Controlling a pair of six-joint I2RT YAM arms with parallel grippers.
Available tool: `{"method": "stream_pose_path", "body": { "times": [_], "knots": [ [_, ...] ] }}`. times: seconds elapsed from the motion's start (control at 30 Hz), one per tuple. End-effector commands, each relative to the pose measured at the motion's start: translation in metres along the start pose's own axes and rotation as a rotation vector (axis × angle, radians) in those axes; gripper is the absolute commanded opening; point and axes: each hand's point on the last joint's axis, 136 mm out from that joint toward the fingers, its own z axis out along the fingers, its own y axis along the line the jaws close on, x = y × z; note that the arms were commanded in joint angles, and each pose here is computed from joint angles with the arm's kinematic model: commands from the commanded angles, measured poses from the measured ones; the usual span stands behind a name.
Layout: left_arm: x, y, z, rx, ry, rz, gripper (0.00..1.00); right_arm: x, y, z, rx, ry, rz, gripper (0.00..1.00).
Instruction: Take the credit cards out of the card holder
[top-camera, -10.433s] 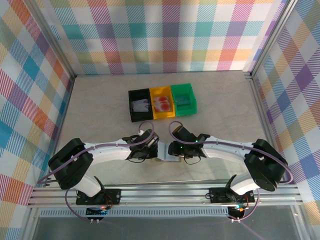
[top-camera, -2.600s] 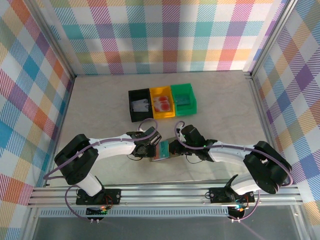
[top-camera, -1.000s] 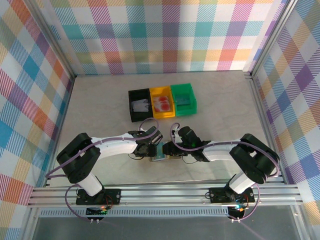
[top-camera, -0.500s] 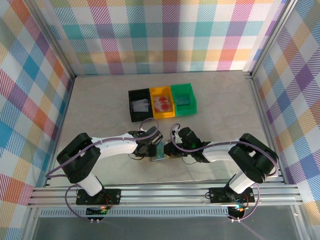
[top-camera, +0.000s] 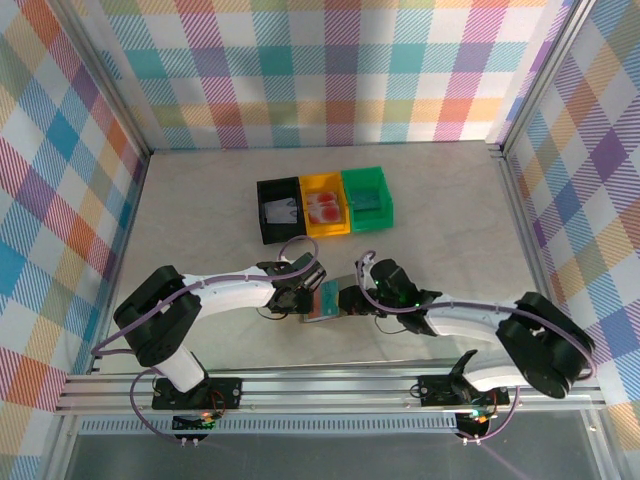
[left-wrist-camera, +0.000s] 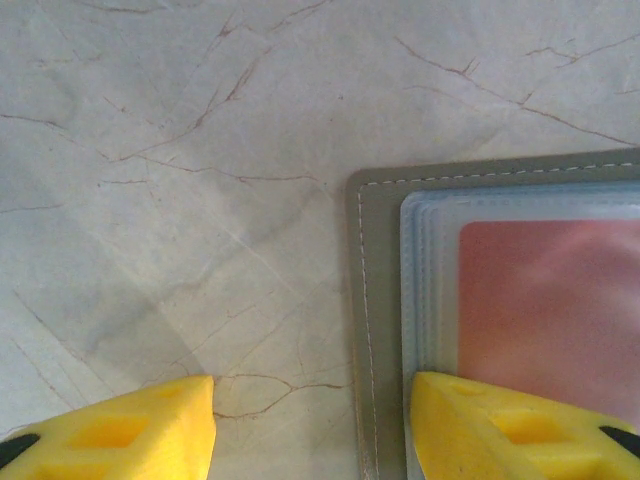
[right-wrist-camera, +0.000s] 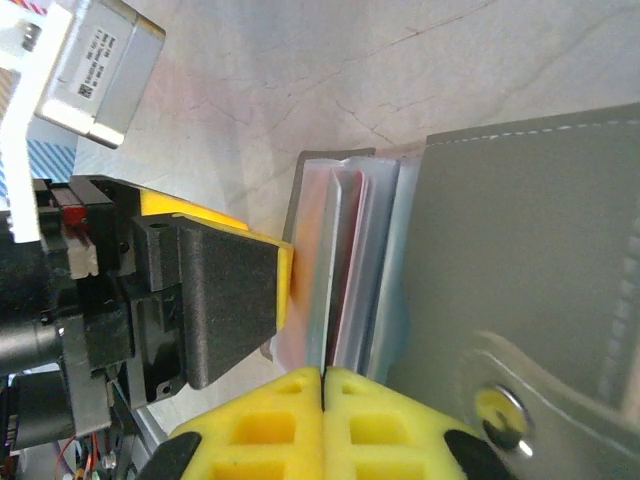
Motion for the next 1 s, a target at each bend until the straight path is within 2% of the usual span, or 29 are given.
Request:
{"method": "stream_pose_path", "body": {
  "times": [0.0, 0.27, 0.57, 0.8, 0.97],
  "knots": [
    [0.037, -0.018, 0.053, 0.083, 0.116, 0.025, 0.55, 0.003, -0.009, -0.013, 0.036, -0.004, -0.012, 0.0],
    [0.025, -0.03, 0.03, 0.119, 0.099, 0.034, 0.55, -0.024, -0.003, -0.062, 0.101, -0.164, -0.018, 0.0],
    [0.013, -0.044, 0.007, 0.176, 0.079, 0.036, 0.56, -0.077, -0.005, -0.145, 0.259, -0.493, 0.127, 0.0],
    [0.011, -0.052, -0.001, 0.21, 0.081, 0.033, 0.56, -0.122, 0.013, -0.165, 0.324, -0.616, 0.285, 0.0],
    [0.008, -0.054, -0.006, 0.218, 0.078, 0.036, 0.56, -0.157, 0.023, -0.164, 0.322, -0.734, 0.432, 0.0]
  ]
}}
